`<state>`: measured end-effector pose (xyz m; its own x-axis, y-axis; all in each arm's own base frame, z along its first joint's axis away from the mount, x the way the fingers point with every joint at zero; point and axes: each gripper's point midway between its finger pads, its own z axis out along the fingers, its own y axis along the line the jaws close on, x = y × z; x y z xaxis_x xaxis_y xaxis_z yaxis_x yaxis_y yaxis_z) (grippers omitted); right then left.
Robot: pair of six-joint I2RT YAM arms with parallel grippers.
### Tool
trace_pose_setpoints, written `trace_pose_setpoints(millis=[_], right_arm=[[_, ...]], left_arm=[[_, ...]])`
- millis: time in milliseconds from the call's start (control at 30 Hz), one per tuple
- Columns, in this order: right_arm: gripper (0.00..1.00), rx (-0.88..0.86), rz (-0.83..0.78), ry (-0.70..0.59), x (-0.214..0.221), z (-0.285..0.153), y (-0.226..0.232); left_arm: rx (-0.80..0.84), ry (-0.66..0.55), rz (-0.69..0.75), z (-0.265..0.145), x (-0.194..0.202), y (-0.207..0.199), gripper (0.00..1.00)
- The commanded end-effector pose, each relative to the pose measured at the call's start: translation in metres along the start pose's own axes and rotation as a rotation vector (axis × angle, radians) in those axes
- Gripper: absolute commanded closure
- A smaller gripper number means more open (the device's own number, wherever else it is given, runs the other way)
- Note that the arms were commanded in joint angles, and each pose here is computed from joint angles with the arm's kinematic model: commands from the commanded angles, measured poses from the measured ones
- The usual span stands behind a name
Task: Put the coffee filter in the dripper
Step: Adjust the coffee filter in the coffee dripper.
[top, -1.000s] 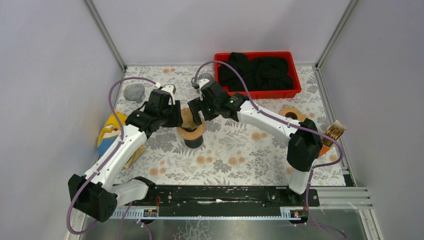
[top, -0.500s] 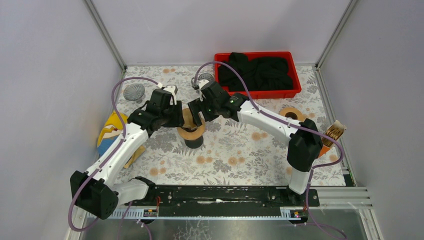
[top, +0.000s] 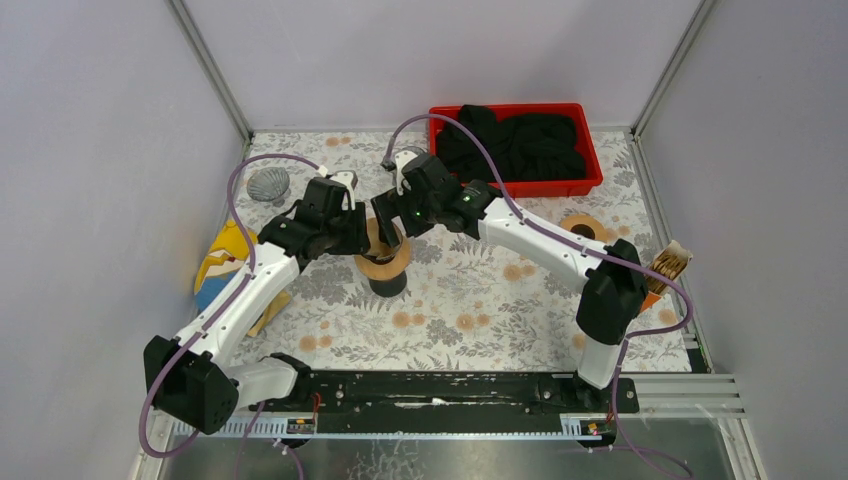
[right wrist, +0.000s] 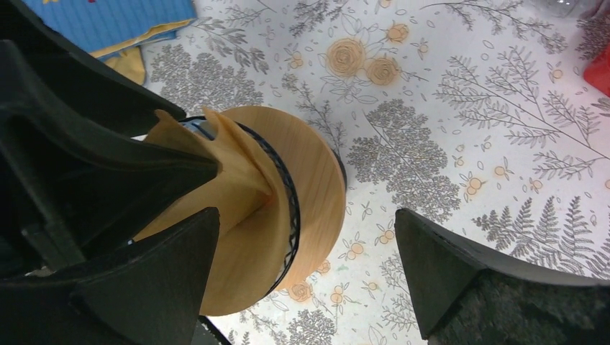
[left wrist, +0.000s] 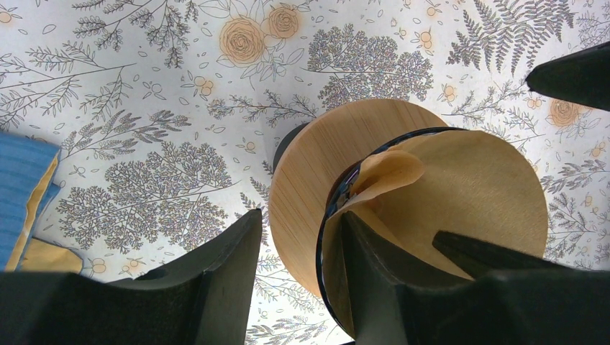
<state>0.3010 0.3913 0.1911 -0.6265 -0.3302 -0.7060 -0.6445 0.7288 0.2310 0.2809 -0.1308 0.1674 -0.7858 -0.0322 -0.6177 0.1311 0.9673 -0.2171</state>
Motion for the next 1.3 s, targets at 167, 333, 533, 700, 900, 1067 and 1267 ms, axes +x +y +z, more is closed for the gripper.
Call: trace_pose_setpoints(millis=[167, 333, 533, 700, 900, 1067, 1267], right_arm=[[0.0, -0.154, -0.025, -0.01, -0.014, -0.014, 0.033], [0.0, -0.156, -0.04, 0.064, 0.003, -0.009, 0.03], [0.0, -0.173, -0.046, 0.108, 0.014, -0.01, 0.032], [0.0, -0.208, -0.065, 0.144, 0.021, -0.012, 0.036], [0.0, -0.219, -0.073, 0.155, 0.021, -0.011, 0.038], [0.0, -0.17, -0.071, 0.105, 0.009, -0.011, 0.031], [0.0, -0.127, -0.071, 0.067, -0.001, -0.012, 0.025]], left_arm=[[0.014, -0.042, 0.01, -0.005, -0.015, -0.004, 0.48], [0.015, -0.038, 0.007, -0.004, -0.014, -0.004, 0.48], [0.012, -0.037, 0.006, -0.003, -0.014, -0.004, 0.48], [0.012, -0.03, 0.007, -0.001, -0.012, -0.004, 0.48], [0.013, -0.025, 0.002, -0.001, -0.011, -0.004, 0.48], [0.019, -0.036, 0.0, -0.004, -0.013, -0.005, 0.48], [0.039, -0.05, 0.0, -0.008, -0.018, -0.01, 0.45]])
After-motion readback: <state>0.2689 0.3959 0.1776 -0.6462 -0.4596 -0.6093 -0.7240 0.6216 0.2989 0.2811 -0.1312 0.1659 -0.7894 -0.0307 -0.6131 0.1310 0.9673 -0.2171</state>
